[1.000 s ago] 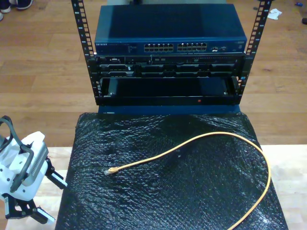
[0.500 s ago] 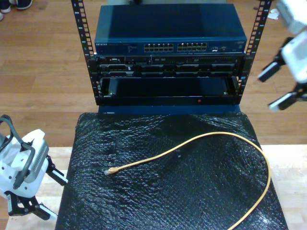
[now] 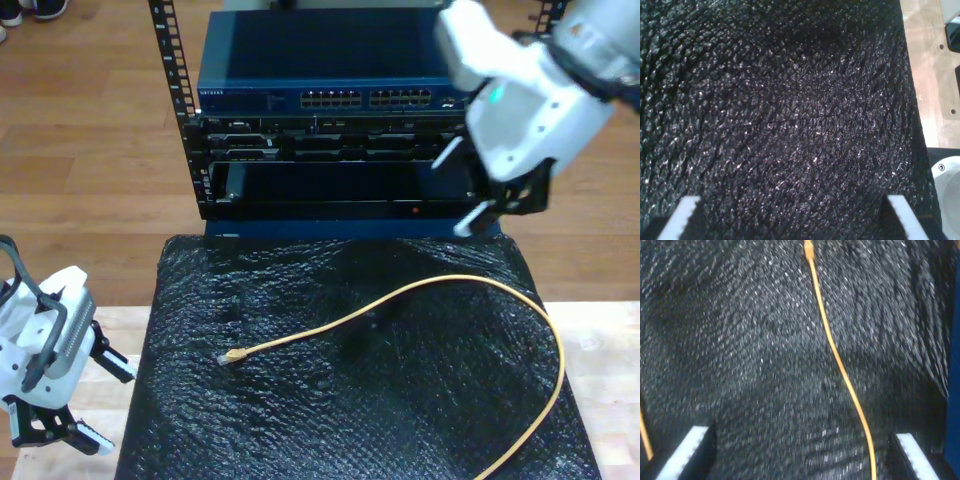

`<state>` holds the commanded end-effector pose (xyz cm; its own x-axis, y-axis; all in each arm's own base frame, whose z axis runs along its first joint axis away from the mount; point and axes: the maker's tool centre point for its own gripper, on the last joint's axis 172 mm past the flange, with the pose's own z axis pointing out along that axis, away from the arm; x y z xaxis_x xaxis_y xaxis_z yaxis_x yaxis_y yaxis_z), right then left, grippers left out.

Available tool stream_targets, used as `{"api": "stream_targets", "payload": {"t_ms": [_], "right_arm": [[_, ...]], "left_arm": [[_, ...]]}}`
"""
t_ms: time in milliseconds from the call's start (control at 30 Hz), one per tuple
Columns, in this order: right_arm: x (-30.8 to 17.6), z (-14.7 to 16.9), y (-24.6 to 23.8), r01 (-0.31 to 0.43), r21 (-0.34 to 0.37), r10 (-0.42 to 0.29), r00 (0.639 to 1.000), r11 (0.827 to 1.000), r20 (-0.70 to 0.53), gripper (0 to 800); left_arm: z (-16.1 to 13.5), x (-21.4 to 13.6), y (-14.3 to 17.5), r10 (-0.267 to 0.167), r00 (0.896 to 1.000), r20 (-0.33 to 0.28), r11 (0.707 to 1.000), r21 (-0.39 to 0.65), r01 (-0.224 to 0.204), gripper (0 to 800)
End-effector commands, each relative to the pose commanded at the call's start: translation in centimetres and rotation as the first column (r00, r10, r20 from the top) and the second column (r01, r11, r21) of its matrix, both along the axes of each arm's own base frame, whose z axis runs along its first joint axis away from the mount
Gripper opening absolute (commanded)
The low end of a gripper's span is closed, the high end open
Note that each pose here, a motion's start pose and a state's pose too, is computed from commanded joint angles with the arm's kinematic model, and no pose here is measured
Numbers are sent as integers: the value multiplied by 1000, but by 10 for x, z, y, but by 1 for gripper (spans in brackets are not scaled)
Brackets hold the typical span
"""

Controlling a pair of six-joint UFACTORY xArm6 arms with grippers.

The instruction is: Grab the cable and plug it in

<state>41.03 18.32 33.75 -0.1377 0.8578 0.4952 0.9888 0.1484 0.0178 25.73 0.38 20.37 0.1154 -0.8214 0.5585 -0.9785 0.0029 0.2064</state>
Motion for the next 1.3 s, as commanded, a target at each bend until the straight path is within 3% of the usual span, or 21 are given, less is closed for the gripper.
{"api": "stream_targets", "payload": {"t_ms": [133,367,567,700,967,1100,1300], "right_arm": [[-1,-9,28,-8,-11,8,1000,1000,-9,798],[-1,-37,56,-22,-130,23,1000,991,8,798],[-7,-61,87,-72,-160,73,997,984,-1,797],[-2,-75,99,-41,-190,42,999,981,5,797],[-10,-115,135,-35,-308,48,998,951,34,794],[-22,-136,157,-69,-349,89,995,934,44,792],[-13,-165,171,-44,-400,86,992,916,89,781]], "left_arm": [[0,0,1,6,1000,-1,1000,-1,-6,800],[0,-1,2,9,1000,-2,1000,0,-9,800],[0,0,3,14,1000,-3,1000,1,-14,800],[0,-1,18,70,998,-1,998,0,-70,800],[0,-1,24,96,995,-3,995,1,-96,800],[-1,-2,37,149,989,-10,989,0,-149,800],[-5,-4,37,151,988,-24,988,-8,-151,800]]}}
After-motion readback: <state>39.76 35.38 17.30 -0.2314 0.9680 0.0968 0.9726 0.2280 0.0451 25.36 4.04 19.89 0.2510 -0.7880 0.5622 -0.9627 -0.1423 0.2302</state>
